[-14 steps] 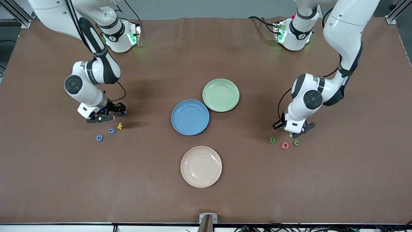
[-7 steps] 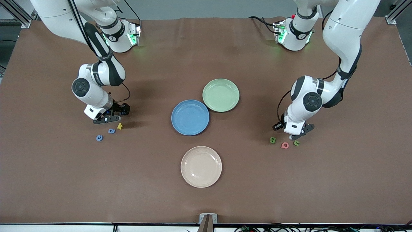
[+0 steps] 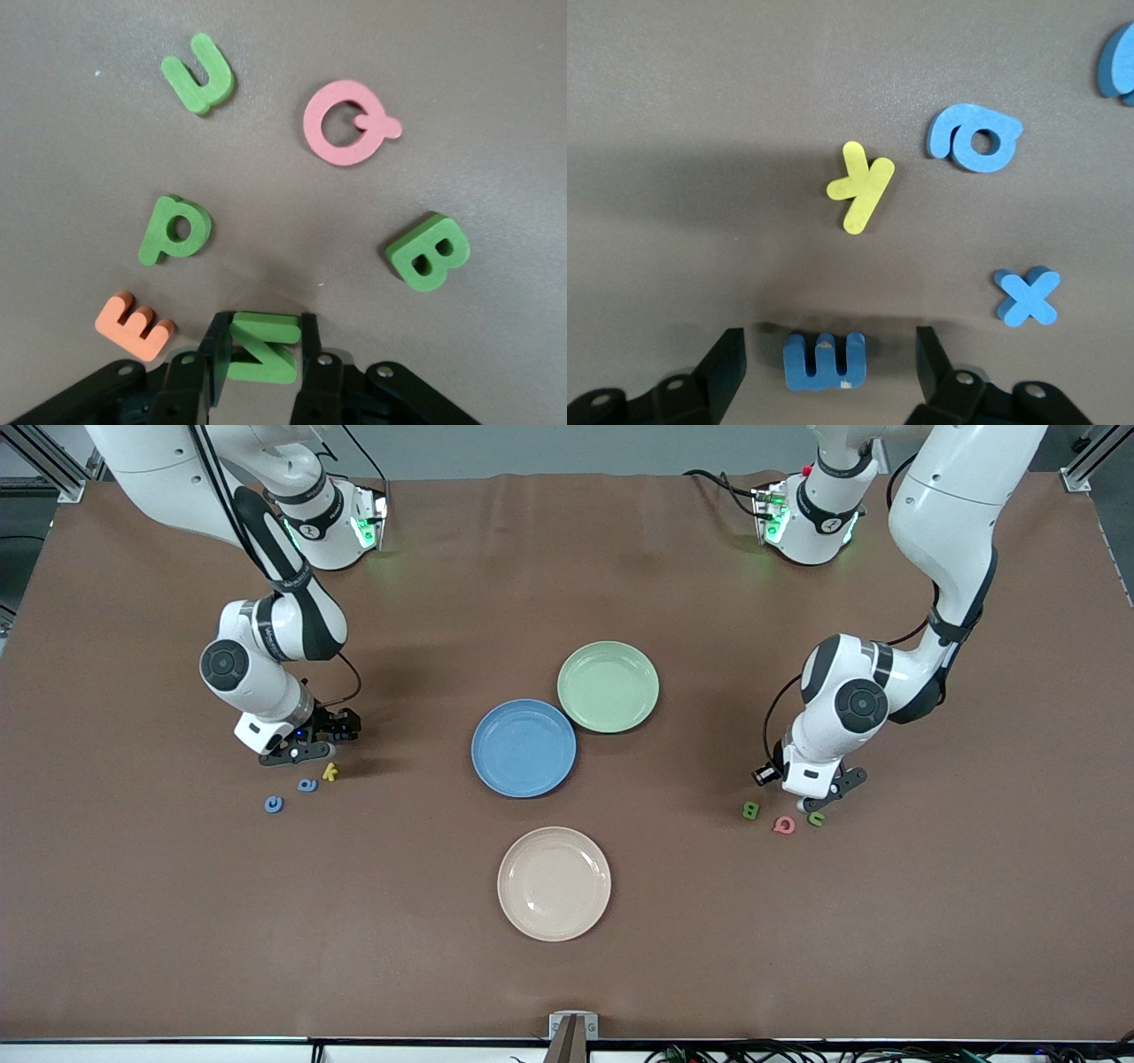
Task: Sort letters by color into matching plates
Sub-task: 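Grasp the green M with the left gripper while the right gripper grasps blue E, then carry the green M to the green plate while the right gripper carries E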
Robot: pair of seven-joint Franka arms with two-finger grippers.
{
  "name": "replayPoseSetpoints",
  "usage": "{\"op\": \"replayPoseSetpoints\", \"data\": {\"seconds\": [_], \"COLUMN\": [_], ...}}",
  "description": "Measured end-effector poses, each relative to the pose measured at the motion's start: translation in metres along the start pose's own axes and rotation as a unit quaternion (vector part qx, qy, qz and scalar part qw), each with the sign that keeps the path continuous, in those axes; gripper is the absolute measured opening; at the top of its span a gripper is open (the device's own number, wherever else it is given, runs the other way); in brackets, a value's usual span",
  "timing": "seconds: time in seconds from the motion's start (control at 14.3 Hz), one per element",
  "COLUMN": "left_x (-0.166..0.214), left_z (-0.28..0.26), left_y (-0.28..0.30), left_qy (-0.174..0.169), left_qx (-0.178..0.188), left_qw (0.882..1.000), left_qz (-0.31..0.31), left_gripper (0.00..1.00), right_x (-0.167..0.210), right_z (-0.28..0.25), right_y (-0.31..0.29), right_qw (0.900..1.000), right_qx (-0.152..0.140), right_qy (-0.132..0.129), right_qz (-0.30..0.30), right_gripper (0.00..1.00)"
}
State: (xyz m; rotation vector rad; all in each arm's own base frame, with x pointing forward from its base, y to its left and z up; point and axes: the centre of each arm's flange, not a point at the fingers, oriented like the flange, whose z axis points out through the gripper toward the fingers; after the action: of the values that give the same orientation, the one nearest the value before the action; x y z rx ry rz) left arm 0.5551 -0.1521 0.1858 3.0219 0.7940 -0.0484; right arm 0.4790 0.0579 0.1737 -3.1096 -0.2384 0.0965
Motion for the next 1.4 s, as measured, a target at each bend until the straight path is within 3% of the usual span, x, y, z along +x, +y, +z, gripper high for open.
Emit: {"op": "replayPoseSetpoints", "data": {"seconds": [0.28, 0.49, 0.63, 0.77, 0.91, 1.12, 1.4], "left_x": [-0.012, -0.045, -0.073, -0.103, -0.134, -0.179, -0.242], "left_z": [-0.048, -0.083, -0.091, -0.091, -0.091, -0.086, -0.067], "left_y": [0.015, 0.038, 0.055, 0.073, 0.09, 0.112, 0.136], "left_qy": [-0.001, -0.002, -0.002, -0.008, -0.014, -0.022, -0.03], "left_qx": [0.015, 0.02, 0.017, 0.014, 0.012, 0.011, 0.011], "left_qw": [1.0, 0.999, 0.999, 0.999, 1.0, 1.0, 0.999], "left_qz": [0.018, 0.042, 0.045, 0.037, 0.024, 0.004, -0.032], "left_gripper": [0.35, 0.35, 0.35, 0.35, 0.35, 0.35, 0.35], "right_x": [-0.001, -0.002, -0.002, -0.002, -0.002, -0.002, 0.006], "right_z": [0.003, 0.005, 0.004, 0.003, 0.001, 0.001, -0.008], "right_y": [0.0, 0.0, 0.0, -0.001, -0.001, -0.001, -0.016], "right_qw": [1.0, 1.0, 1.0, 1.0, 1.0, 1.0, 0.998], "right_qx": [0.0, 0.001, 0.001, 0.001, 0.001, 0.003, 0.01], "right_qy": [-0.004, -0.008, -0.008, -0.007, -0.007, -0.018, -0.052], "right_qz": [0.0, 0.0, 0.0, 0.0, 0.0, 0.0, 0.036], "right_gripper": [0.79, 0.77, 0.64, 0.59, 0.39, 0.4, 0.4]}}
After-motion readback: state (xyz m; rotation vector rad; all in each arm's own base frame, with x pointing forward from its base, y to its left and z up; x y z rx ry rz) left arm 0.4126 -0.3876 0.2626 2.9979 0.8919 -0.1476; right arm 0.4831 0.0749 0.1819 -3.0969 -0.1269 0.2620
